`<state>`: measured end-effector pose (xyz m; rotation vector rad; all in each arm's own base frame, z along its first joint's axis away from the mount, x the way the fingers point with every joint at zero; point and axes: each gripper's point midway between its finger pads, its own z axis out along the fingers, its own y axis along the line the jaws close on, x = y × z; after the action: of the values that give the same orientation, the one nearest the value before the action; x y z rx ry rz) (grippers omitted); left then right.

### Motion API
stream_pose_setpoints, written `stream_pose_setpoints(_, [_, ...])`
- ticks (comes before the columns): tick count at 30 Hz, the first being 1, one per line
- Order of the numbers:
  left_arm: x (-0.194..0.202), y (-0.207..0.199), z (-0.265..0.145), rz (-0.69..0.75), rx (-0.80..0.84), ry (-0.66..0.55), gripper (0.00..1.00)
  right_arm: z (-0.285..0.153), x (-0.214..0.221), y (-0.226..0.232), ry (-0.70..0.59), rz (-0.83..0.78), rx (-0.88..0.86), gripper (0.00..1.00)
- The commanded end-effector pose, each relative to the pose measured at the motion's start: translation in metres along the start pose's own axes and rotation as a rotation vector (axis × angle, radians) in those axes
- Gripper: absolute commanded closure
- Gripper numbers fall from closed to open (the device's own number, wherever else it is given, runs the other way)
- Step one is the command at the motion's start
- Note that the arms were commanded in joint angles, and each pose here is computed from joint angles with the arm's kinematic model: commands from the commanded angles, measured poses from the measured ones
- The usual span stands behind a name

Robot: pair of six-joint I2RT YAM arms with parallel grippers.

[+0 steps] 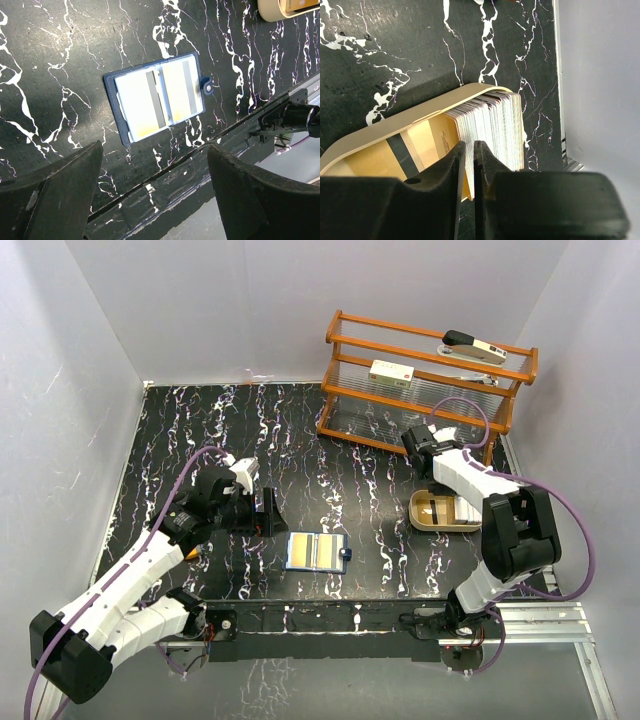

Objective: Put the credit cards into the card holder
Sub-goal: Pick up the credit card from the storage box.

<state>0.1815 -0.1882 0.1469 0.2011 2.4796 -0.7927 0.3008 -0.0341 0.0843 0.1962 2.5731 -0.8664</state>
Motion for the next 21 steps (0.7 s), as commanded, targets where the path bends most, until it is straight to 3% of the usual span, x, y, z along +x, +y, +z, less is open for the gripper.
stream_pose_setpoints(1, [-0.002,0.0,-0.005,0.007,-0.007,-0.015,0.16,-0.013,-0.021,-0.012,-0.062,0.053,0.008,0.9])
stream_pose_setpoints(7, [-0.002,0.004,-0.005,0.006,-0.028,-0.017,0.15,-0.013,-0.021,-0.008,-0.064,0.051,-0.019,0.95])
stream_pose_setpoints(13, [-0.001,0.005,-0.004,0.005,-0.031,-0.016,0.13,-0.006,-0.018,-0.002,-0.055,0.043,-0.02,0.68])
stream_pose_setpoints(14, [-0.002,0.005,-0.004,0.005,-0.031,-0.014,0.03,-0.004,-0.017,-0.001,-0.049,0.038,-0.016,0.66])
stream_pose_setpoints(21, [-0.002,0.006,-0.004,0.003,-0.036,-0.017,0.01,0.005,-0.009,0.001,-0.029,0.014,0.01,0.63])
